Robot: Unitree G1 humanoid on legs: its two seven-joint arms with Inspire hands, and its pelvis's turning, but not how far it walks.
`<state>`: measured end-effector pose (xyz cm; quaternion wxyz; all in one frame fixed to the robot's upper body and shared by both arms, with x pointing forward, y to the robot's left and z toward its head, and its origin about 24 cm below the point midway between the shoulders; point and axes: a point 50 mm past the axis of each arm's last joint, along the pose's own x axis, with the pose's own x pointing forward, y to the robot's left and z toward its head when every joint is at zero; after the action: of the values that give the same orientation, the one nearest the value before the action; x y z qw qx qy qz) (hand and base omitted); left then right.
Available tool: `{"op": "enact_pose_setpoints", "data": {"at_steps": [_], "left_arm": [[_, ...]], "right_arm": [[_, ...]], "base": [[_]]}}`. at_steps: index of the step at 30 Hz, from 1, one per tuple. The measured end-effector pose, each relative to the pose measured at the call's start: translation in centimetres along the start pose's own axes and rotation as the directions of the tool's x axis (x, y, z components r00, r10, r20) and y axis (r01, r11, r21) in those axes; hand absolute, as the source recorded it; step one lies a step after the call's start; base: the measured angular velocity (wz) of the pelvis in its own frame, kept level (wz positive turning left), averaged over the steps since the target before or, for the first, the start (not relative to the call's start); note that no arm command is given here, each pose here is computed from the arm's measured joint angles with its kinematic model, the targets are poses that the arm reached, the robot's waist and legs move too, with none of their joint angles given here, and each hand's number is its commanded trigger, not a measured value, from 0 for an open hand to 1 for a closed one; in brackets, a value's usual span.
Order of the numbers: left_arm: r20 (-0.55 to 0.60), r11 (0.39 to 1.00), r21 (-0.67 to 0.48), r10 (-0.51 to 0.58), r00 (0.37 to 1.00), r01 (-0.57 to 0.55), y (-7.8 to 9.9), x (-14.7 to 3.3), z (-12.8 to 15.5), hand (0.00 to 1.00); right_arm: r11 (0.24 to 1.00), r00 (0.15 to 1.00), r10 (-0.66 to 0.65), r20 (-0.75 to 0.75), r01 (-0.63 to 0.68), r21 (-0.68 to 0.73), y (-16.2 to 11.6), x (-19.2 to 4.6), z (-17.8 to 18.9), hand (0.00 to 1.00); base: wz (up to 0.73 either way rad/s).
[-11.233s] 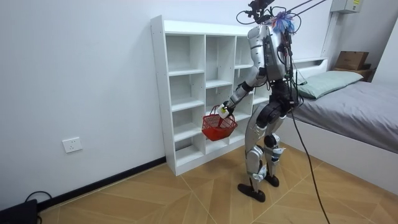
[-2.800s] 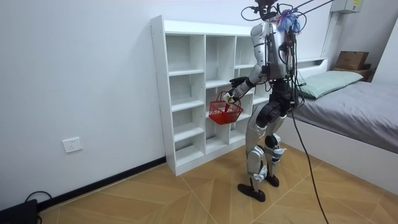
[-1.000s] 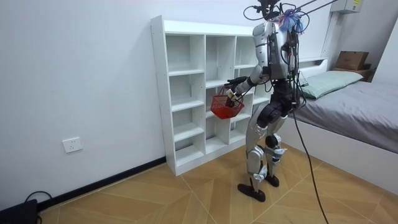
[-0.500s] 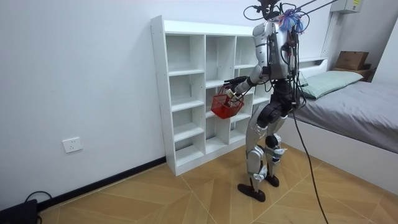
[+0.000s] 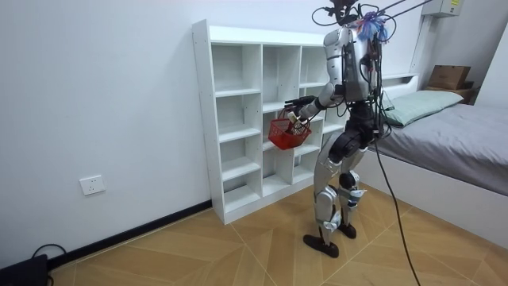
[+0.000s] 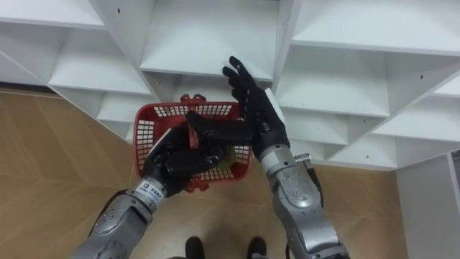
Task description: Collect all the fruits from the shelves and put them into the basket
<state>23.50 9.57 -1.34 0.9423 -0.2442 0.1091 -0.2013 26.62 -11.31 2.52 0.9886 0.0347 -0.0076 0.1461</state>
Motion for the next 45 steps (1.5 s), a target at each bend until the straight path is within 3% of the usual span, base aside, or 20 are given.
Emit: {"op": "enact_pose_setpoints", "data": {"at_steps": [14, 23, 35, 40, 43, 45], "left_arm": [[-0.065, 0.998, 0.051, 0.051, 0.997, -0.048, 1.3, -1.9, -1.3, 1.00], [-0.155, 0.955, 0.286, 0.123, 0.980, -0.074, 3.8, -3.8, -2.0, 1.00], [-0.301, 0.896, 0.427, 0.265, 0.916, -0.118, 6.7, -8.1, -4.8, 1.00], [-0.369, 0.865, 0.469, 0.373, 0.851, -0.176, 8.0, -11.4, -6.8, 1.00], [-0.380, 0.846, 0.488, 0.427, 0.821, -0.214, 8.6, -12.4, -7.3, 1.00], [-0.397, 0.829, 0.495, 0.482, 0.781, -0.260, 9.4, -13.7, -8.0, 1.00]], "right_arm": [[0.999, 0.999, -0.004, -0.054, 0.002, -0.038, -0.9, -1.4, -1.8, 0.00], [0.997, 0.991, -0.040, -0.129, 0.031, -0.066, -1.6, -3.3, -3.7, 0.00], [0.964, 0.900, -0.136, -0.413, 0.024, -0.266, -4.4, -10.6, -8.9, 0.00], [0.962, 0.839, -0.204, -0.504, 0.076, -0.262, -5.0, -14.6, -10.4, 0.00], [0.958, 0.809, -0.236, -0.539, 0.102, -0.266, -5.3, -15.9, -11.1, 0.00], [0.950, 0.745, -0.282, -0.605, 0.128, -0.285, -5.7, -17.6, -12.5, 0.00]], "base": [[0.00], [0.03], [-0.04], [-0.06], [-0.01], [-0.02]]}}
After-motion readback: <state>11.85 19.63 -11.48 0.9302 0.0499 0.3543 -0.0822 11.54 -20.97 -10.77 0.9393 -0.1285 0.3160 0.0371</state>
